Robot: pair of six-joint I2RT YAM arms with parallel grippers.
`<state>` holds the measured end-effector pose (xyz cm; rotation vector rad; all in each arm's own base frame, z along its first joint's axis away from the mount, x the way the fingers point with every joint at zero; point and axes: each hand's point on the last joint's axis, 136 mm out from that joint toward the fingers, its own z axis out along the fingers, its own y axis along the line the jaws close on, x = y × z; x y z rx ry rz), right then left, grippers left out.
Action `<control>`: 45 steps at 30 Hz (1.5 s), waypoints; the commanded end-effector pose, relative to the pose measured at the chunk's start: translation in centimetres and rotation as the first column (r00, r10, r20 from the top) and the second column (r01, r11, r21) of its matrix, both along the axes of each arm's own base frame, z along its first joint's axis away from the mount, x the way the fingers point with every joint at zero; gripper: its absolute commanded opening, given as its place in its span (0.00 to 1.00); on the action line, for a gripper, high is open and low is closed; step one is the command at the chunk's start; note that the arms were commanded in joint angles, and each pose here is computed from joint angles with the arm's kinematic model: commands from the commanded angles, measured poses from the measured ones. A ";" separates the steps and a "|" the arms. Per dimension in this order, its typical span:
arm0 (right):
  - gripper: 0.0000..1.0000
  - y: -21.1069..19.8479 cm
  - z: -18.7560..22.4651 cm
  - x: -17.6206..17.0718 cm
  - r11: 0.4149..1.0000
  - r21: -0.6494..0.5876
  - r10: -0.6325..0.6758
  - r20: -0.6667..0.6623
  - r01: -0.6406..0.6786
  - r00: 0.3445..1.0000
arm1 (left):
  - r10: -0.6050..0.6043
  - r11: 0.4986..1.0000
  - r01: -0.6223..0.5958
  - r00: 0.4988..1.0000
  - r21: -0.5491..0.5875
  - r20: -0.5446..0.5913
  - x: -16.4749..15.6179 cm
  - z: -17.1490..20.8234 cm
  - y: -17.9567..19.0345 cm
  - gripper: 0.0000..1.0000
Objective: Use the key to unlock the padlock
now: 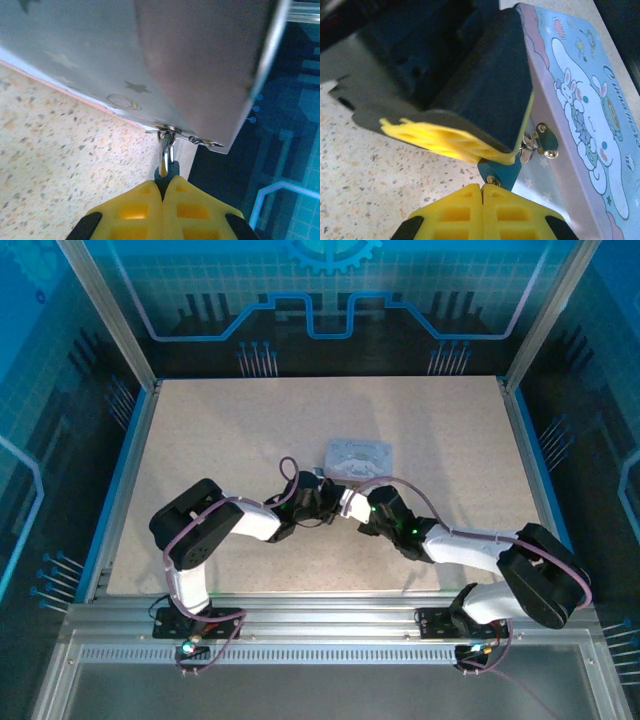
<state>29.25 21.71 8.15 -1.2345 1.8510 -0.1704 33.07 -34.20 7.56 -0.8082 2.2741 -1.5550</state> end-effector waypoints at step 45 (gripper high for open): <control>0.00 -0.6 -3.7 -0.2 0.506 0.556 -0.138 -0.703 0.659 0.698 | 0.007 0.938 -0.031 0.997 0.344 0.071 0.7 1.7 10.8 0.73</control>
